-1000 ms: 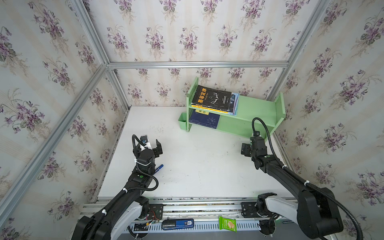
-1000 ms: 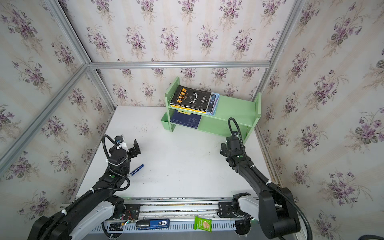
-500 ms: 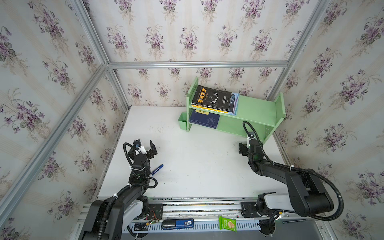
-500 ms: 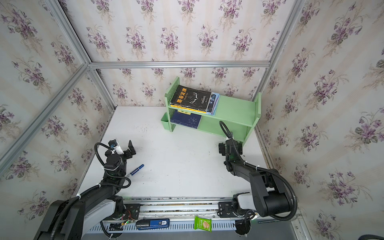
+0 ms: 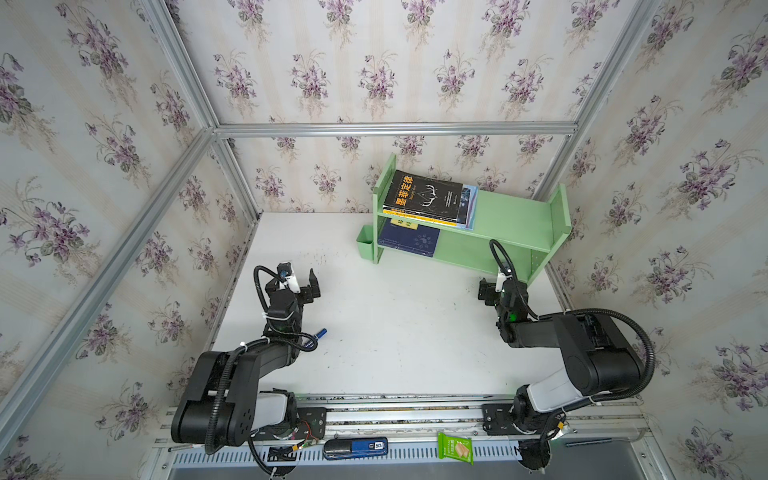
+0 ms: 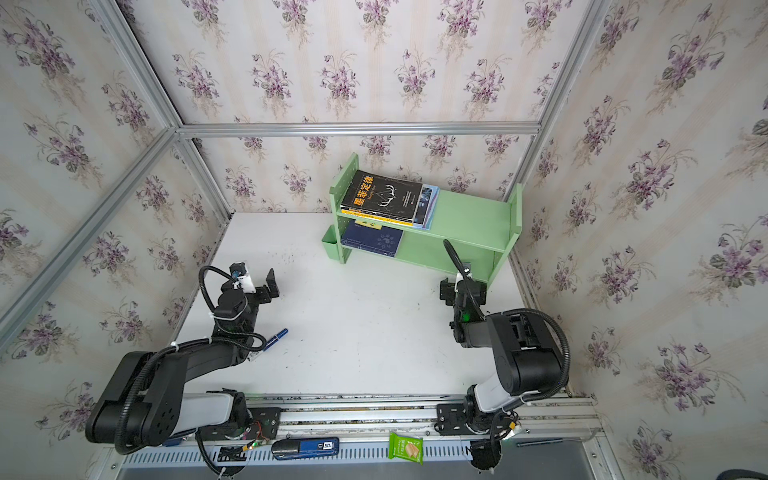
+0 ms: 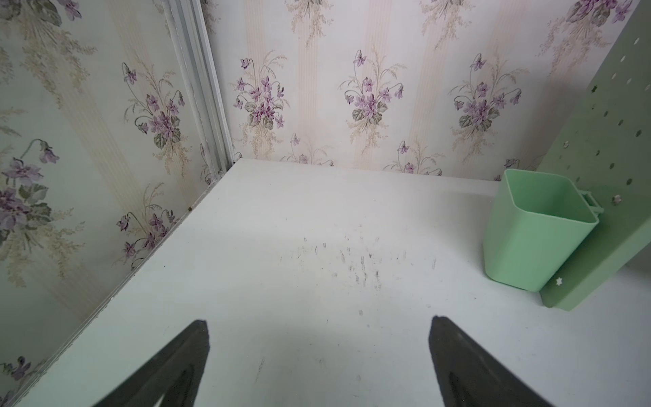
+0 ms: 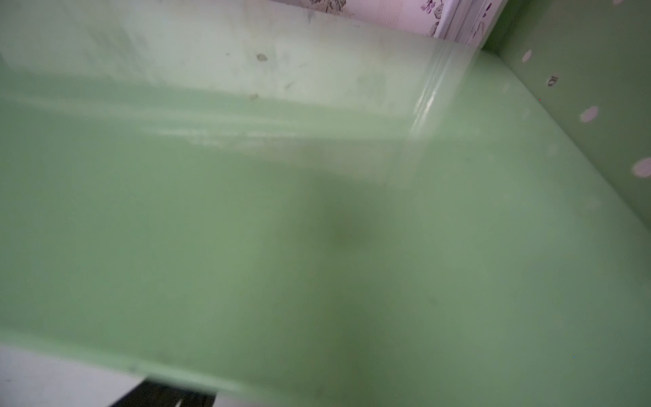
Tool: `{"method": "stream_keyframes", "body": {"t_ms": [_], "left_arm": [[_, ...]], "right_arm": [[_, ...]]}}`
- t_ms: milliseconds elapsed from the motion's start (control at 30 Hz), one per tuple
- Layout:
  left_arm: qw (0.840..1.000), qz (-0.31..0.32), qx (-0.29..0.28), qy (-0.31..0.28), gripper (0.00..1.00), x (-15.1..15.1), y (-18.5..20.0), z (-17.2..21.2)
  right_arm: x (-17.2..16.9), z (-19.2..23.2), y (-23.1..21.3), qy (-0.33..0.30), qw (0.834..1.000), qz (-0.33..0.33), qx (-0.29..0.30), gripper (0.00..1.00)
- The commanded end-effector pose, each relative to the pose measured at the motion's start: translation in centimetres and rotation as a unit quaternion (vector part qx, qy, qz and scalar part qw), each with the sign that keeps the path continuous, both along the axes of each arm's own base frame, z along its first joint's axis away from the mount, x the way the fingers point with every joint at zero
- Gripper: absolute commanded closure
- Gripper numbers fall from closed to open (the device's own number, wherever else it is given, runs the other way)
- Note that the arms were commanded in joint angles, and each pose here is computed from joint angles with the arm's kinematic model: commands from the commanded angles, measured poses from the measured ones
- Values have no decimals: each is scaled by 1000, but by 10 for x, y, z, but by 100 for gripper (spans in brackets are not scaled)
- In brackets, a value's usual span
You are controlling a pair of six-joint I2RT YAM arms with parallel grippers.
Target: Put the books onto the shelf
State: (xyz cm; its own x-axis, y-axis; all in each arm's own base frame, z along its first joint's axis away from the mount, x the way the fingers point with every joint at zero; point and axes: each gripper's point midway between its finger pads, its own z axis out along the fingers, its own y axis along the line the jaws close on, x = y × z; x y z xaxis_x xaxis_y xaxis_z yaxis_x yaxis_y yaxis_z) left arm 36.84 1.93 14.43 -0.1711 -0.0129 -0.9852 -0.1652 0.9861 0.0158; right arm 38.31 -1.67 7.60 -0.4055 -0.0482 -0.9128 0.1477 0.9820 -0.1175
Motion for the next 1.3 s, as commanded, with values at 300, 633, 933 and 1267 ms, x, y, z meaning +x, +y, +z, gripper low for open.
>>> {"method": "stream_keyframes", "body": {"t_ms": [300, 633, 933, 1267], "left_arm": [[1000, -10, 4, 6, 1, 1, -2, -1], [1000, -11, 5, 6, 1, 1, -3, -1], [1000, -11, 5, 6, 1, 1, -3, -1], [1000, -10, 5, 8, 1, 2, -2, -2]], "right_arm": [[11, 20, 2, -41, 999, 5, 9, 0], [10, 20, 1, -44, 999, 4, 7, 0], [10, 21, 1, -44, 999, 4, 7, 0], [11, 21, 2, -44, 999, 4, 7, 0]]}}
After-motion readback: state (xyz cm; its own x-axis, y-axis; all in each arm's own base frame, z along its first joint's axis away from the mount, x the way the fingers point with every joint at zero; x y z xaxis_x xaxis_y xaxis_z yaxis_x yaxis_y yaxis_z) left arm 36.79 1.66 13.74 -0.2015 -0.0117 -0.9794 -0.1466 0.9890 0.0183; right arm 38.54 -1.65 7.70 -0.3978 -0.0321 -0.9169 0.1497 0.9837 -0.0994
